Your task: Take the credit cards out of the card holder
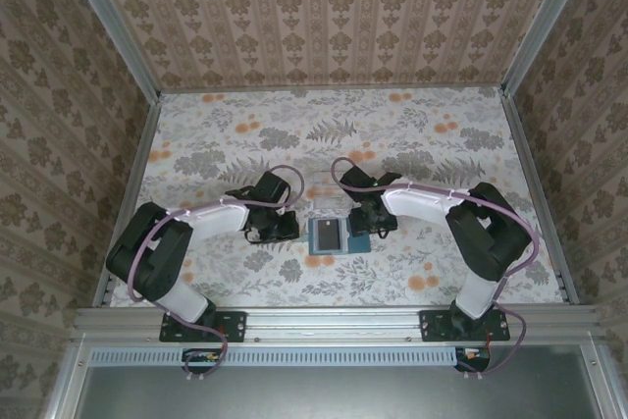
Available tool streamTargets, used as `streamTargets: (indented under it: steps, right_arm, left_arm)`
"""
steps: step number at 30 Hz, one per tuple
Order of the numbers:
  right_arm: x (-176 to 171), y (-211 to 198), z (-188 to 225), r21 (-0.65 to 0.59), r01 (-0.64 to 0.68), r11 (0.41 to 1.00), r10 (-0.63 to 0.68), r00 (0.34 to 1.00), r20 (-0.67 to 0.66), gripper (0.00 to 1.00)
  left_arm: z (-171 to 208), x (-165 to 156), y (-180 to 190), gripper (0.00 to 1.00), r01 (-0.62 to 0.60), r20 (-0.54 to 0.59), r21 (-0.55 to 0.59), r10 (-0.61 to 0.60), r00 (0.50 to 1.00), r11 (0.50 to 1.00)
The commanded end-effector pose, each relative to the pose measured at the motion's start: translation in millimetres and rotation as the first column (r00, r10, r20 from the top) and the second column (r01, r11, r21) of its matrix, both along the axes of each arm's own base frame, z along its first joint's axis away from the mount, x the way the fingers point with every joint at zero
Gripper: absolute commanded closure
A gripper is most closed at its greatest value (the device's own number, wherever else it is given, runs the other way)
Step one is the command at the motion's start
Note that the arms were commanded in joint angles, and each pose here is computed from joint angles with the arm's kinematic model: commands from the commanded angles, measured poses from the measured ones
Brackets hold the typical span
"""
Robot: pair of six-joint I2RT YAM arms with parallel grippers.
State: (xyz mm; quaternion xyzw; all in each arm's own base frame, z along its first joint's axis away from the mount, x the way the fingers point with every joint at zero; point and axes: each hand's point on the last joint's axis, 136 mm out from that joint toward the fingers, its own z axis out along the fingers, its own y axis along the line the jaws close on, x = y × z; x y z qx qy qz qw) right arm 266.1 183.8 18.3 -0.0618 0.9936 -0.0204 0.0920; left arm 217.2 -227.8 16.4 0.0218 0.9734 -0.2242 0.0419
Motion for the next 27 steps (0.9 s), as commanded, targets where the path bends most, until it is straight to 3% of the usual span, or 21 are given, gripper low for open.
streamTargets:
  steps: [1, 10, 14, 19, 27]
  right_arm:
    - [-13.0, -23.3, -11.9, -0.156, -0.02, 0.988, 0.012, 0.999, -0.049, 0.34]
    - [-7.9, -11.6, 20.8, -0.107, -0.033, 0.994, 0.032, 0.999, -0.015, 0.33]
    - [-4.9, -4.0, 44.0, -0.052, -0.039, 0.998, 0.039, 0.999, 0.017, 0.33]
    - [-2.0, 5.3, 64.1, 0.009, -0.042, 0.999, 0.042, 0.998, 0.049, 0.34]
    - [-1.3, 32.4, 88.2, 0.178, -0.046, 0.983, 0.033, 0.997, 0.072, 0.38]
  left_arm:
    - [-18.6, -15.5, 24.2, 0.86, 0.053, -0.065, 0.165, -0.042, 0.997, 0.985]
    - [11.1, -6.1, 24.5, 0.76, 0.061, 0.001, 0.219, -0.063, 0.998, 0.974]
    - [43.6, 3.3, 16.8, 0.7, 0.032, 0.074, 0.158, -0.044, 0.996, 0.987]
    - [77.2, 12.6, -1.4, 0.69, 0.027, 0.135, 0.085, -0.038, 0.99, 0.996]
    - [79.6, 15.3, -53.0, 0.7, 0.072, 0.128, -0.043, -0.066, 0.99, 0.996]
